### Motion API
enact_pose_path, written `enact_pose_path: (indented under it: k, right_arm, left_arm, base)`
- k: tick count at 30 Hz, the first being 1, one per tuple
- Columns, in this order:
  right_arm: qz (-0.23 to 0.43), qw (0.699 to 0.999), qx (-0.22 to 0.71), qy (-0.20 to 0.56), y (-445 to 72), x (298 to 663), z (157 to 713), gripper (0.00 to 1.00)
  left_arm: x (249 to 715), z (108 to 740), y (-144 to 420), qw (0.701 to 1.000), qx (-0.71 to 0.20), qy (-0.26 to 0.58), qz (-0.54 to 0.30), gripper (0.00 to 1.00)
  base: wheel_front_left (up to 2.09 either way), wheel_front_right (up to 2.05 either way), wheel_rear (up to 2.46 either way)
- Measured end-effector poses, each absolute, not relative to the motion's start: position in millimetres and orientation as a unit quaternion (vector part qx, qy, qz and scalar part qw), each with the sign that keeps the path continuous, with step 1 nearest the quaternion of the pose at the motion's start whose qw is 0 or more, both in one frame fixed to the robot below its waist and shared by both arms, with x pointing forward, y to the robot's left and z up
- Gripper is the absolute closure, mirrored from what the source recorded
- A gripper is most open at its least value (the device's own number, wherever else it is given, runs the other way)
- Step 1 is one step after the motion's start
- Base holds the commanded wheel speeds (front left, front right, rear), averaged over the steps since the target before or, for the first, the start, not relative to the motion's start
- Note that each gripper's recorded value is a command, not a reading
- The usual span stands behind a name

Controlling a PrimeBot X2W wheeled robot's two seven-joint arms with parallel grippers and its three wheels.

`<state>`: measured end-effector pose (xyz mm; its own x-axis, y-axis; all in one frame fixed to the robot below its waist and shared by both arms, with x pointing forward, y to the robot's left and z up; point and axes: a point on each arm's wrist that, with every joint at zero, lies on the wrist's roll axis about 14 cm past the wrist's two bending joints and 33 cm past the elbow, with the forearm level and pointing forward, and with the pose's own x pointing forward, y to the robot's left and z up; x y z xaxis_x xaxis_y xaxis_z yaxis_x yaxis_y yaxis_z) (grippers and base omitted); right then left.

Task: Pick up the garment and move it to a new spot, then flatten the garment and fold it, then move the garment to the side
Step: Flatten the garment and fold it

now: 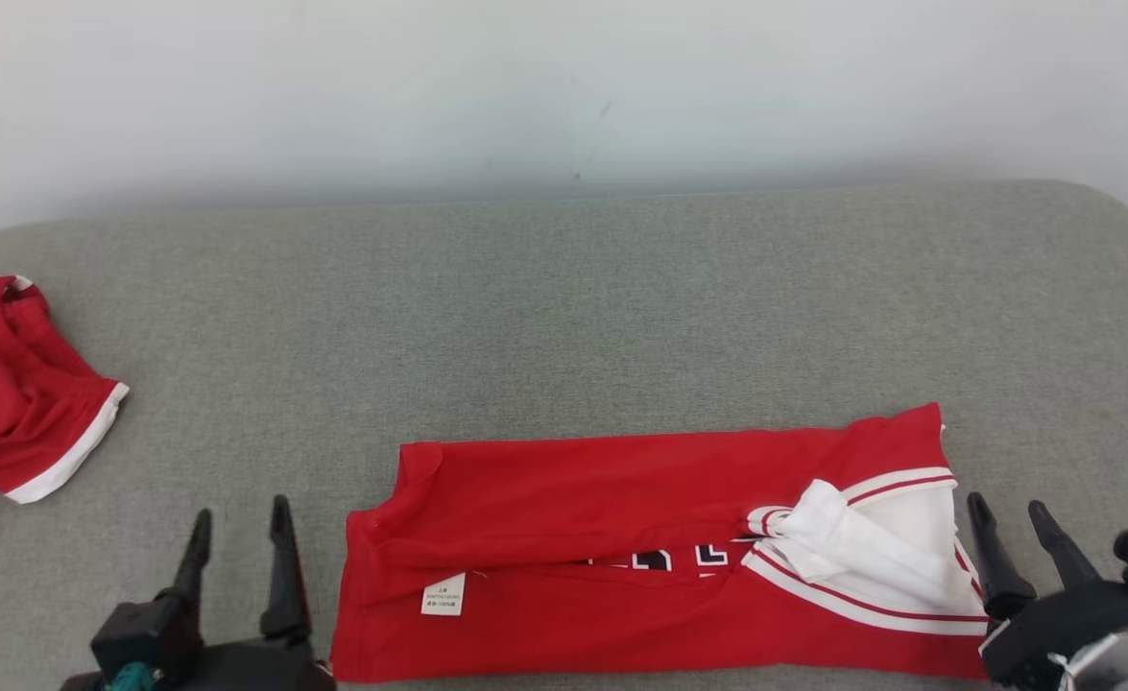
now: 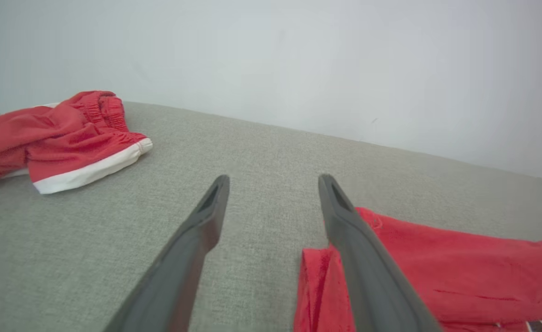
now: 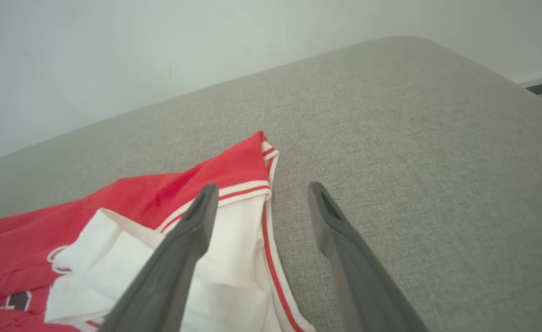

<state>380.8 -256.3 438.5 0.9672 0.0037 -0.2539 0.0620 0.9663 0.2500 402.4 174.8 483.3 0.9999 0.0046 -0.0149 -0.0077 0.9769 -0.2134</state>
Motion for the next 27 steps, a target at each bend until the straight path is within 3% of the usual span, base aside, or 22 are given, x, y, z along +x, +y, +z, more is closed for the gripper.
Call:
enact_pose_path:
  k: [9, 19, 20, 22, 23, 27]
  right_arm:
    - [-0.007, 0.969, 0.097, 0.227, -245, 389, 395, 0.00]
    - [0.009, 0.957, 0.099, 0.273, -226, 393, 372, 0.00]
    - [0.010, 0.956, 0.102, 0.275, -223, 394, 372, 0.08]
    - [0.013, 0.955, 0.105, 0.277, -220, 396, 371, 0.89]
    - [0.014, 0.954, 0.106, 0.280, -219, 396, 370, 1.00]
    - [0.016, 0.955, 0.101, 0.278, -221, 398, 372, 1.00]
  left_arm:
    - [383, 483, 206, 0.997, -0.067, 0.003, 0.047, 0.00]
    - [369, 477, 217, 0.995, -0.075, 0.011, 0.069, 0.00]
    - [368, 477, 217, 0.995, -0.076, 0.010, 0.071, 0.00]
    - [367, 478, 218, 0.994, -0.077, 0.010, 0.071, 0.00]
    - [367, 478, 218, 0.994, -0.078, 0.009, 0.072, 0.00]
    - [367, 478, 219, 0.994, -0.079, 0.008, 0.073, 0.00]
  base:
    - [0.00, 0.00, 0.00]
    - [0.00, 0.00, 0.00]
    - [0.00, 0.00, 0.00]
    - [0.00, 0.00, 0.00]
    - [0.00, 0.00, 0.00]
    - [0.00, 0.00, 0.00]
